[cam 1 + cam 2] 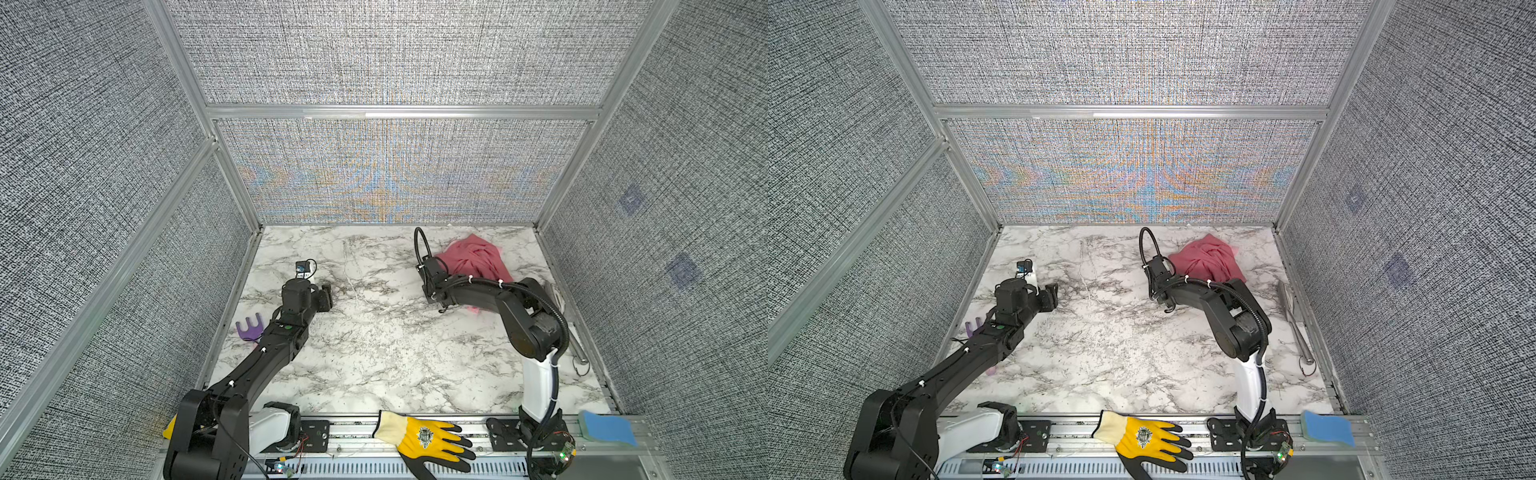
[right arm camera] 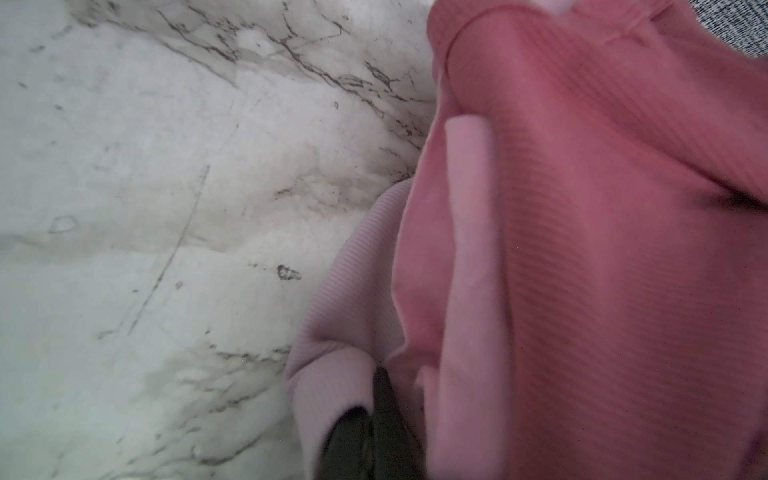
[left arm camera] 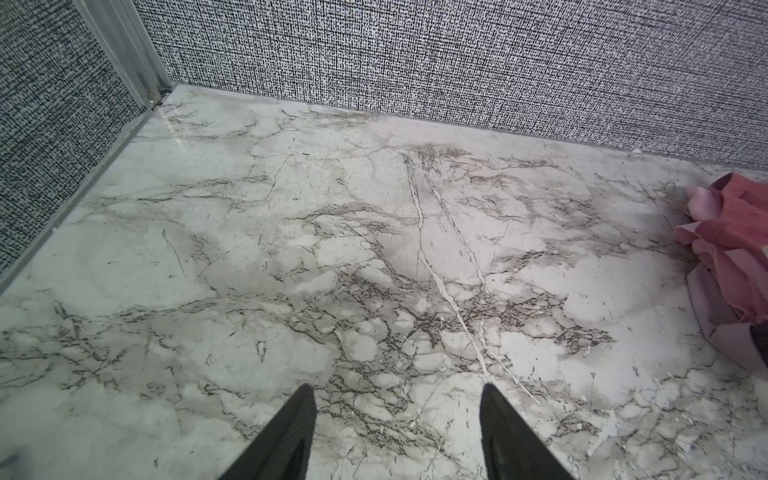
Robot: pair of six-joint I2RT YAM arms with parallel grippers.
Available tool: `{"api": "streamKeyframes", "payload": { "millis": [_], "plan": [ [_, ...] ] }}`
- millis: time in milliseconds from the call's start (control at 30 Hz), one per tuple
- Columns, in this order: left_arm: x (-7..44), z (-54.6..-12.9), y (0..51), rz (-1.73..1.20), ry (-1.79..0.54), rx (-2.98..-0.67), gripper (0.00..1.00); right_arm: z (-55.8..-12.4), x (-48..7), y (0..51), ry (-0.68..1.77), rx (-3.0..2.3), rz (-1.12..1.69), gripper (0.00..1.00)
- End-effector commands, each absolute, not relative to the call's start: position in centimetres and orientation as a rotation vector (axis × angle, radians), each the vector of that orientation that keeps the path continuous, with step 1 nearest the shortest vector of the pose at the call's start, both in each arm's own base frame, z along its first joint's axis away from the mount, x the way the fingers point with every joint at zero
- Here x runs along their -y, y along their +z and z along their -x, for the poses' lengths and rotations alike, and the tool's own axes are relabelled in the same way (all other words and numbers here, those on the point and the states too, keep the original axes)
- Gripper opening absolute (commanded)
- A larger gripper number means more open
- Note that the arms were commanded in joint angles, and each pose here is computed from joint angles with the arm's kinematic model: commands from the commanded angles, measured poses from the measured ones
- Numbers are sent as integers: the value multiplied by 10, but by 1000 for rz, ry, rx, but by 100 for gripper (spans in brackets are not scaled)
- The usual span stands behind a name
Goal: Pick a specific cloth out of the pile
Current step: 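Grasp the light-pink cloth in the pile with the right gripper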
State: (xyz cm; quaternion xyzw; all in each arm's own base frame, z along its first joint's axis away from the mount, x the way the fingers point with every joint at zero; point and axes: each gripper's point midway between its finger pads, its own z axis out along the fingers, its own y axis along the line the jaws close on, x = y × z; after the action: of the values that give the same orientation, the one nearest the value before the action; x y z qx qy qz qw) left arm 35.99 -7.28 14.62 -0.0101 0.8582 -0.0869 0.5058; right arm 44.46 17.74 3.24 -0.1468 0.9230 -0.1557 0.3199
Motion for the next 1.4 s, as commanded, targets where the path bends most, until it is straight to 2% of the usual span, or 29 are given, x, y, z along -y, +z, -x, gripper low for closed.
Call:
{"api": "streamKeyframes", "payload": {
  "millis": [0, 333, 733, 1367],
  "plan": [
    [71, -362, 154, 36, -200, -2040, 65, -447, -174, 41, -414, -2410, 353, 0],
    [68, -357, 168, 43, -200, -2007, 65, -429, -177, 124, -155, -2294, 248, 0],
    [66, -352, 182, 64, -217, -1974, 65, -417, -148, 212, 130, -2175, 114, 0],
    [70, -356, 197, 50, -236, -1950, 65, -412, -114, 327, 252, -1975, 31, 0]
  ]
}}
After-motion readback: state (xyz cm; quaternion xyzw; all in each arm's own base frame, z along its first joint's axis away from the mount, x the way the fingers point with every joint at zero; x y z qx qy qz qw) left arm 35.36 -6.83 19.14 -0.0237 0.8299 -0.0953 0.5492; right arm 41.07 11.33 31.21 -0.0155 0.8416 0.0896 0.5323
